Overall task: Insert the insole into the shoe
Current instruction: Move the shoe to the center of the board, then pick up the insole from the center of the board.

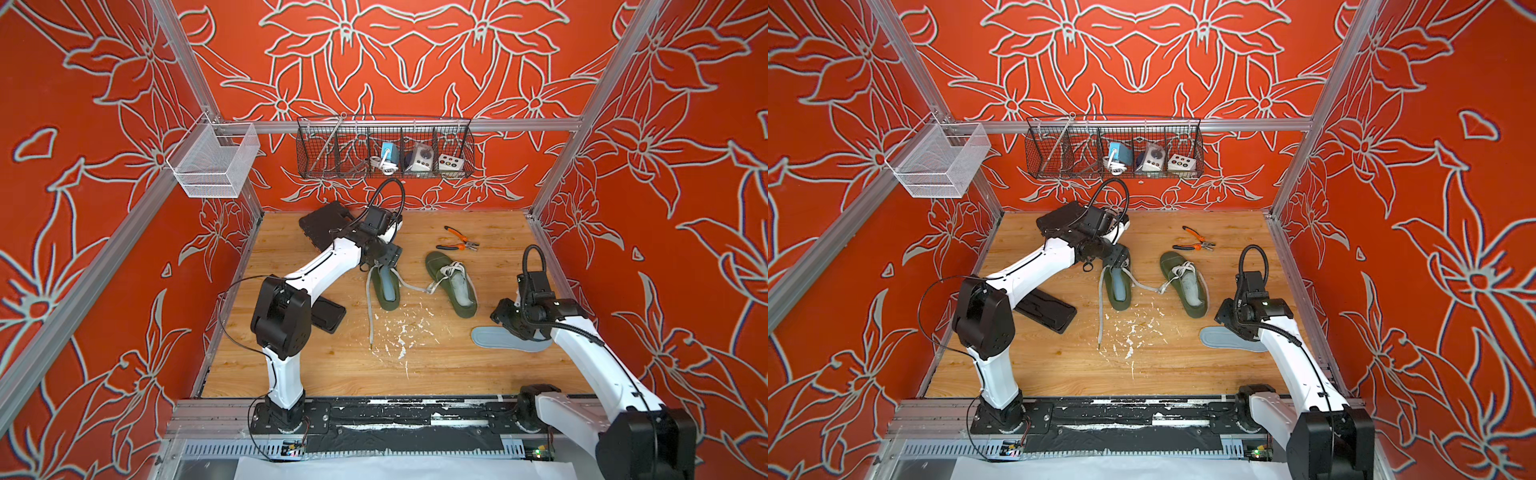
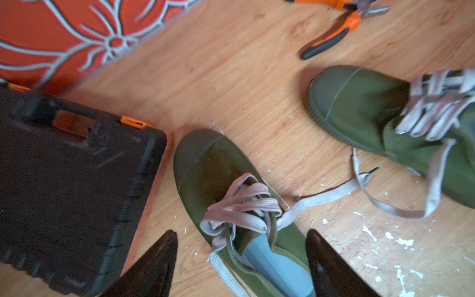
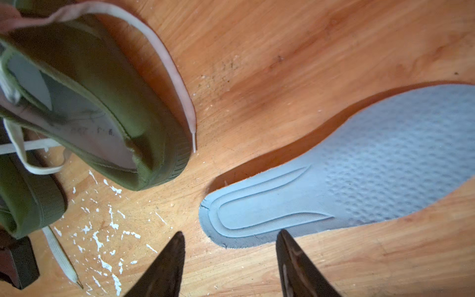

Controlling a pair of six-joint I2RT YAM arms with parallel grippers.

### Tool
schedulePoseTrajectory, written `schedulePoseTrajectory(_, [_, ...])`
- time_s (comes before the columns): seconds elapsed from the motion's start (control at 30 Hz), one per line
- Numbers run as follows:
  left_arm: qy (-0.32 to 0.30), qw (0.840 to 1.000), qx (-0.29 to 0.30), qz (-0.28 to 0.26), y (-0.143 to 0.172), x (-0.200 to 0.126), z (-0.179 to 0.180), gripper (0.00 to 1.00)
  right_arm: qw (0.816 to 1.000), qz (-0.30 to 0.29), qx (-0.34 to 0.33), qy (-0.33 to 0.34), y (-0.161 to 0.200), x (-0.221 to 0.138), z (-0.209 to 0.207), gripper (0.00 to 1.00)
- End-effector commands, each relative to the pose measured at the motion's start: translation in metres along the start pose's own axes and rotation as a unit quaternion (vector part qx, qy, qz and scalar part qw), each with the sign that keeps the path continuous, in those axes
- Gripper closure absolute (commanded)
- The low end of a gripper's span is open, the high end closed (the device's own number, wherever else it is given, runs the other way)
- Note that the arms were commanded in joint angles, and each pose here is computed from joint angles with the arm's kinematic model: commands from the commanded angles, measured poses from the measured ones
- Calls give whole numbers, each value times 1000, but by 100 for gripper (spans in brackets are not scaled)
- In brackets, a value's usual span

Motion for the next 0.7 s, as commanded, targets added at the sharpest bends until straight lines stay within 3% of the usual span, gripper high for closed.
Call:
schedulePoseTrajectory(0.0, [-33,999,9,-15,-14,-17,-12,21,998,12,64,19,7,1,-14,39])
schedulePoseTrajectory(0.2, [75,995,27,-63,-30,-29,-78,22,988,33,146,33,12,11,-34,39])
schedulePoseTrajectory(0.43, [236,965,3,-115,-36,-35,-165,27,975,16,219,43,18,13,-50,42])
schedulePoseTrajectory(0.67, [309,946,-20,-93,-23,-18,-219,35,962,15,269,50,26,23,-62,49])
Point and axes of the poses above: each gripper's point midway between its finger pads, its own x axis out along the fingers, its own z axis along the line the jaws close on, y = z × x, the point moved 9 cm from there along -x, back along the fingers
